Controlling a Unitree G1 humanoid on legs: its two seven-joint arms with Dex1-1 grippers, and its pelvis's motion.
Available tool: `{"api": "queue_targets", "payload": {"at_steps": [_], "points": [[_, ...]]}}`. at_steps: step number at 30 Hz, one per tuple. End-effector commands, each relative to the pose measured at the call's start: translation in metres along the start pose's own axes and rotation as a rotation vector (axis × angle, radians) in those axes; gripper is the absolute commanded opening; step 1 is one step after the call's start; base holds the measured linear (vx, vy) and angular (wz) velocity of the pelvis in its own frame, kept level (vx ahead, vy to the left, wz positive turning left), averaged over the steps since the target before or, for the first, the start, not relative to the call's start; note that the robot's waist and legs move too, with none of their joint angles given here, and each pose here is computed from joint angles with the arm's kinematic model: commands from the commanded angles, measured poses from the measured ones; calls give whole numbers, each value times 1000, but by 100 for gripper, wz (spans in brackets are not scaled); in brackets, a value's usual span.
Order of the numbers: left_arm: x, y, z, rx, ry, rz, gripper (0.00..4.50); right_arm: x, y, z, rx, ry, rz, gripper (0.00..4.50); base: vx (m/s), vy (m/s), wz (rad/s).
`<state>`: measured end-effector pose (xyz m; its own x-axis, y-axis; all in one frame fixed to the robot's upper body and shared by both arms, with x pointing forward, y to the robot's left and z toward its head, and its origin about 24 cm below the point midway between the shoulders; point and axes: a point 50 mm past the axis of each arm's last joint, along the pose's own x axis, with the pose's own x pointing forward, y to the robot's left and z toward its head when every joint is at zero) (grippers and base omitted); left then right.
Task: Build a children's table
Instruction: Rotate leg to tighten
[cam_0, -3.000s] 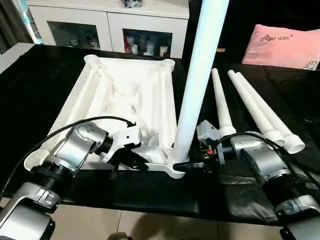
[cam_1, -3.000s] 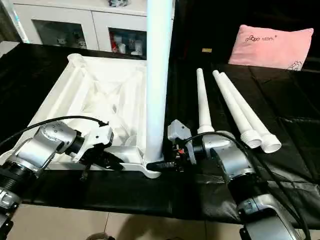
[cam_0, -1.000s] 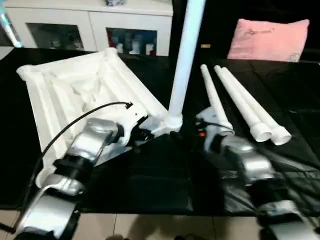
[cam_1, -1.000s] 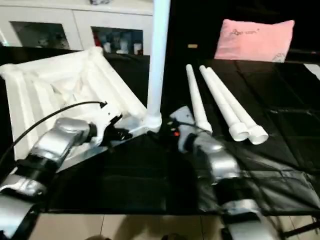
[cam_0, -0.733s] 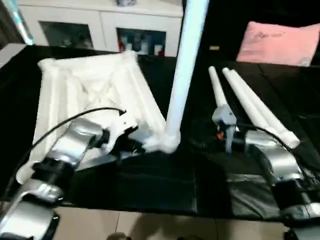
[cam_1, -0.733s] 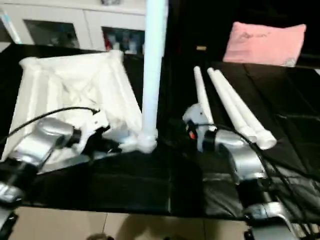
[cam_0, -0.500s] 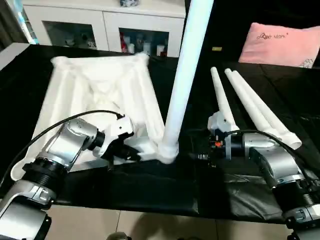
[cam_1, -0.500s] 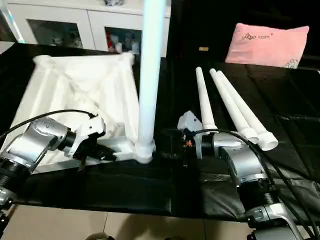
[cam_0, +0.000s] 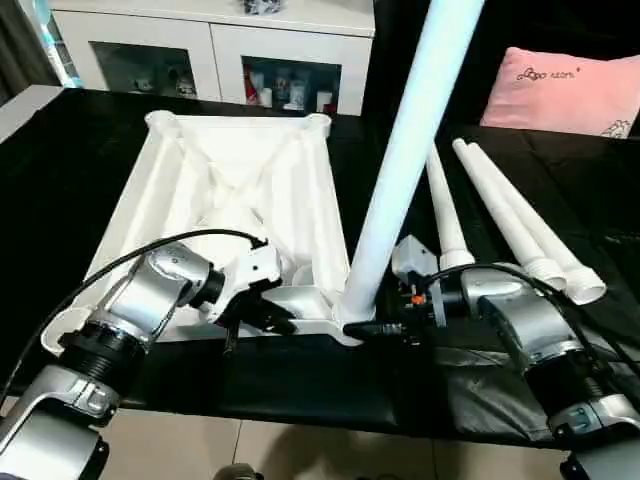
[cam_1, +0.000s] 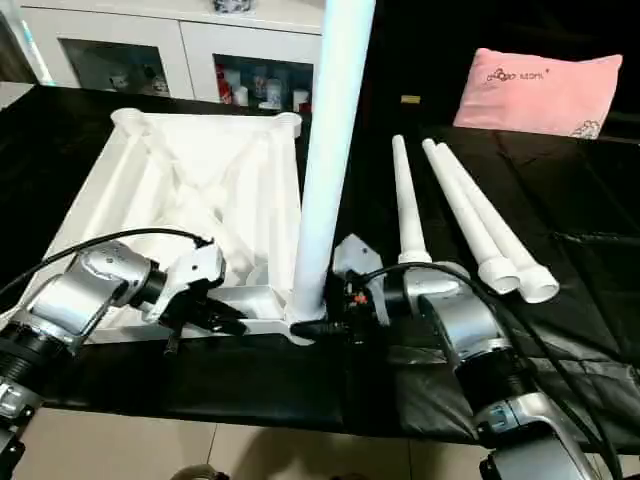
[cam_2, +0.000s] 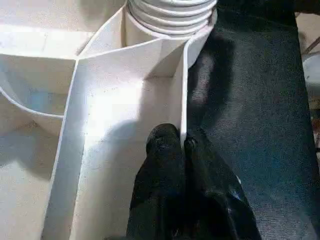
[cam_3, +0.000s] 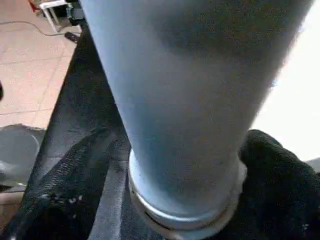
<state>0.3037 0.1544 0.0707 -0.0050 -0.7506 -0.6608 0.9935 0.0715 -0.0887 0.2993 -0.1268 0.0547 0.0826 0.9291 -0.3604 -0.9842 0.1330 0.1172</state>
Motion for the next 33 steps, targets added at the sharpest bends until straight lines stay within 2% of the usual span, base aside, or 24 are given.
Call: {"api": "queue_targets", "payload": {"at_steps": [1,2,11,20,23,25,26,27,30,33], "points": [[7,-6,5,32,-10,-72,0,-2,-3,6,-29,-2,8,378,0,0,0],[7,-6,5,32,-9,-71,0,-2,-3,6,-26,-3,13,359,0,0,0],[6,-6,2,26,-2,-62,0,-1,-2,3,-14,-5,39,280,0,0,0],[7,-5,0,6,-8,-54,0,1,0,-1,7,-11,60,272,0,0,0],[10,-2,3,-15,-32,-20,0,3,1,-3,42,-24,51,272,0,0,0],[15,5,9,-52,-74,69,0,7,-3,-5,96,-44,-21,272,0,0,0],[21,11,16,-85,-112,152,0,14,-8,-6,135,-60,-127,272,0,0,0],[21,11,16,-85,-112,152,0,14,-8,-6,135,-60,-127,272,0,0,0],[36,27,32,-183,-179,371,0,38,-20,-8,285,-128,-385,272,0,0,0],[40,32,41,-225,-212,436,0,50,-23,-10,325,-115,-478,272,0,0,0]]}}
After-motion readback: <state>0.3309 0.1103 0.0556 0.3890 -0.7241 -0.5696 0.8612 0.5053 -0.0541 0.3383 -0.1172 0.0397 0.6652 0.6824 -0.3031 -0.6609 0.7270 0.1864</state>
